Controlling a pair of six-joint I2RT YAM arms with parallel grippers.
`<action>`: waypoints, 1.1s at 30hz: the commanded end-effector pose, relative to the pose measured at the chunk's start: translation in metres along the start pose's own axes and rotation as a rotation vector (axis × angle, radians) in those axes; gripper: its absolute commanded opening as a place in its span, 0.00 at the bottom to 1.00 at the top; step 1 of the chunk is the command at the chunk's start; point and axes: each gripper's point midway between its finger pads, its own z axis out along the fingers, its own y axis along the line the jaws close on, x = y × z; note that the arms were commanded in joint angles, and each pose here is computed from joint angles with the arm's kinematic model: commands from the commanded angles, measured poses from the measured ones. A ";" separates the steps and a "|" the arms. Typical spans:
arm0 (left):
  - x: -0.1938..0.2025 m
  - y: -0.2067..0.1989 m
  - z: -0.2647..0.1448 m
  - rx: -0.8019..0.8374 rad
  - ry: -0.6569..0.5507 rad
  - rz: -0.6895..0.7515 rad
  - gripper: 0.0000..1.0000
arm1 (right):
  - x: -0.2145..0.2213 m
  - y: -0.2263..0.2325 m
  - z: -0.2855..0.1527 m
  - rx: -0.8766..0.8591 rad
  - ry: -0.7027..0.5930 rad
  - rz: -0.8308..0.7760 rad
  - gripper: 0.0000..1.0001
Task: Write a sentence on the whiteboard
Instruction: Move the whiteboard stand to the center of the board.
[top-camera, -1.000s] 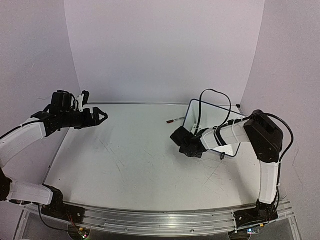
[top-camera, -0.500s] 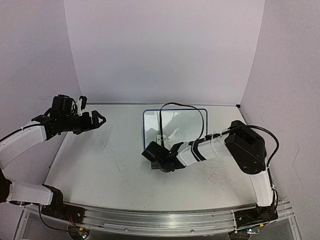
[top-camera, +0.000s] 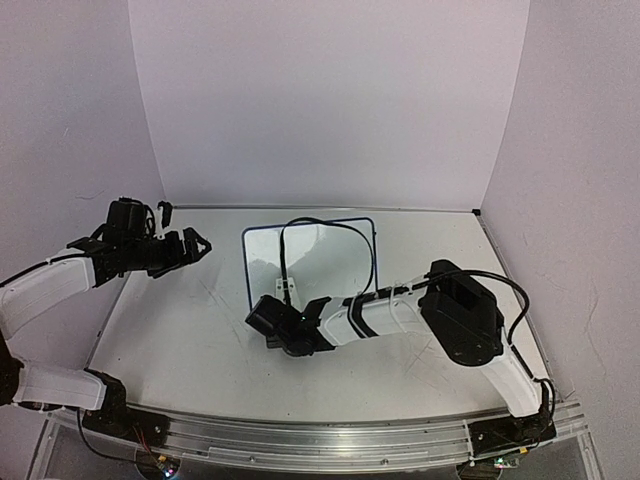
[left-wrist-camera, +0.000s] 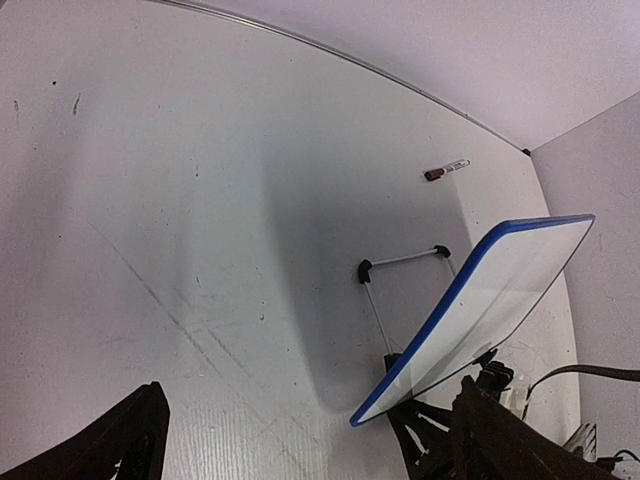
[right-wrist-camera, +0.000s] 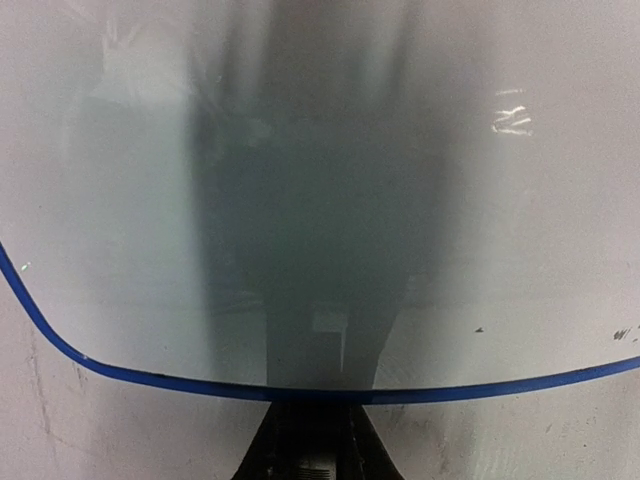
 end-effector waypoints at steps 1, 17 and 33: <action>-0.012 -0.004 -0.003 0.011 -0.059 -0.001 0.99 | -0.018 0.034 0.001 -0.066 -0.035 0.079 0.03; -0.012 0.000 0.007 -0.007 -0.046 0.000 0.99 | -0.063 0.037 -0.073 -0.230 -0.079 -0.154 0.66; 0.008 -0.020 0.020 0.065 0.015 0.006 0.99 | -0.095 -0.094 -0.144 -0.249 -0.161 -0.167 0.74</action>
